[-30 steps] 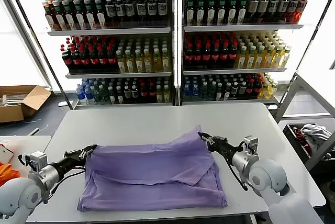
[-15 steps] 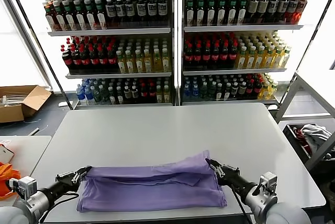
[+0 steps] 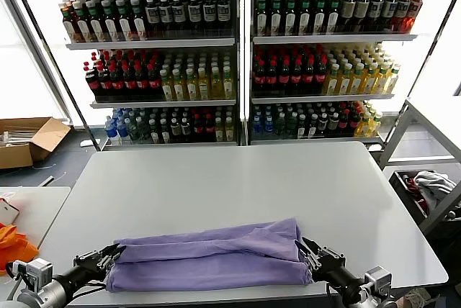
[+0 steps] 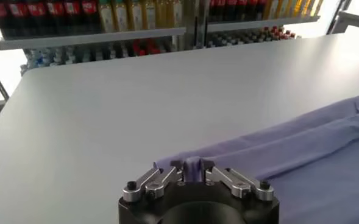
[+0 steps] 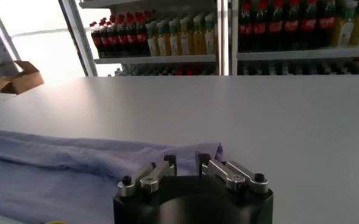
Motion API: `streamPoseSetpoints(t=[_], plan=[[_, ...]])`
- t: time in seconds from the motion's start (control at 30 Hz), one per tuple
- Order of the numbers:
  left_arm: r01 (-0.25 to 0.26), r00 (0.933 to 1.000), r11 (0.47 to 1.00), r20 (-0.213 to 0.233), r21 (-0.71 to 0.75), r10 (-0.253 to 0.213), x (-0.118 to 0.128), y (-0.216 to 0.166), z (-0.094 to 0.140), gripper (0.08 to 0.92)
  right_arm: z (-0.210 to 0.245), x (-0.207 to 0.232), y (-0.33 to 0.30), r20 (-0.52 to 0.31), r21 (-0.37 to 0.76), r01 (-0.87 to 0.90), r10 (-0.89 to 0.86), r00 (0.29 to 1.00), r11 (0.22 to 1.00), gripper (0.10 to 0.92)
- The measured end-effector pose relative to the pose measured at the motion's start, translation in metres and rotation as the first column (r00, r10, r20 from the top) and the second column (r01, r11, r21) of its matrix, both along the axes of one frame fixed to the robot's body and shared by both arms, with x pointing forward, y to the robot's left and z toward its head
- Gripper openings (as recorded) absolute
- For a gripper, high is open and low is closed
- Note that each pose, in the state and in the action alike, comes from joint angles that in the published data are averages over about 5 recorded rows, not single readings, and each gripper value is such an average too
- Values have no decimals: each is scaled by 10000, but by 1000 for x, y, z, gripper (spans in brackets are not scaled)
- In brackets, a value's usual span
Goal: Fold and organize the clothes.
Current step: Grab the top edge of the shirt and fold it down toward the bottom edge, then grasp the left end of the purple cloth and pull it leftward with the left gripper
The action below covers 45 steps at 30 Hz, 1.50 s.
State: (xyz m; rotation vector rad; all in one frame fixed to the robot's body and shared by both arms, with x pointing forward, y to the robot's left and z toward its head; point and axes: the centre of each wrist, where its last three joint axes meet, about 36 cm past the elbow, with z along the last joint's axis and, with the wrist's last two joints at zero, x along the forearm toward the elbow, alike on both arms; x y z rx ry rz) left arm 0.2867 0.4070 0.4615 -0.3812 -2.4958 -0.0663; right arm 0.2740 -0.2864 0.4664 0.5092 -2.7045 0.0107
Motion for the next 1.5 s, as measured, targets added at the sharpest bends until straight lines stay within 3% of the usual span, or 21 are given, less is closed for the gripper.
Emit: streamPoseSetpoints(t=[0.17, 0.33, 0.47, 0.57, 0.73, 0.97, 1.13, 1.5], plan=[[-476, 9977, 9988, 472, -132, 482, -4, 1, 9, 453, -1, 7, -7, 1213, -28, 553, -546, 9911, 9985, 552], [-1164, 9883, 9926, 947, -344, 1191, -11, -11, 7, 600, -11, 16, -19, 2257, 156, 1266, -1269, 9659, 9918, 699], [-1847, 9765, 9811, 1020, -571, 1898, -21, -26, -6, 713, -19, 17, -26, 2735, 267, 1788, -1793, 9450, 9835, 794], [-2369, 9656, 9692, 940, -674, 2425, -27, -40, -18, 787, -23, 16, -28, 2993, 304, 2056, -2052, 9318, 9782, 819], [-3100, 9469, 9483, 678, -677, 3143, -35, -66, -34, 821, -28, 11, -30, 3283, 378, 2343, -2335, 9152, 9714, 823], [-3941, 9175, 9168, 306, -638, 3965, -35, -94, -50, 798, -30, 3, -32, 3532, 447, 2581, -2569, 8996, 9651, 823], [-4375, 8987, 8979, 123, -485, 4385, -34, -111, -56, 664, -27, 1, -33, 3724, 493, 2638, -2628, 8901, 9633, 823], [-4867, 8735, 8731, -49, -283, 4868, -35, -129, -67, 352, -18, 1, -31, 3827, 886, 2741, -2868, 8782, 9576, 823]])
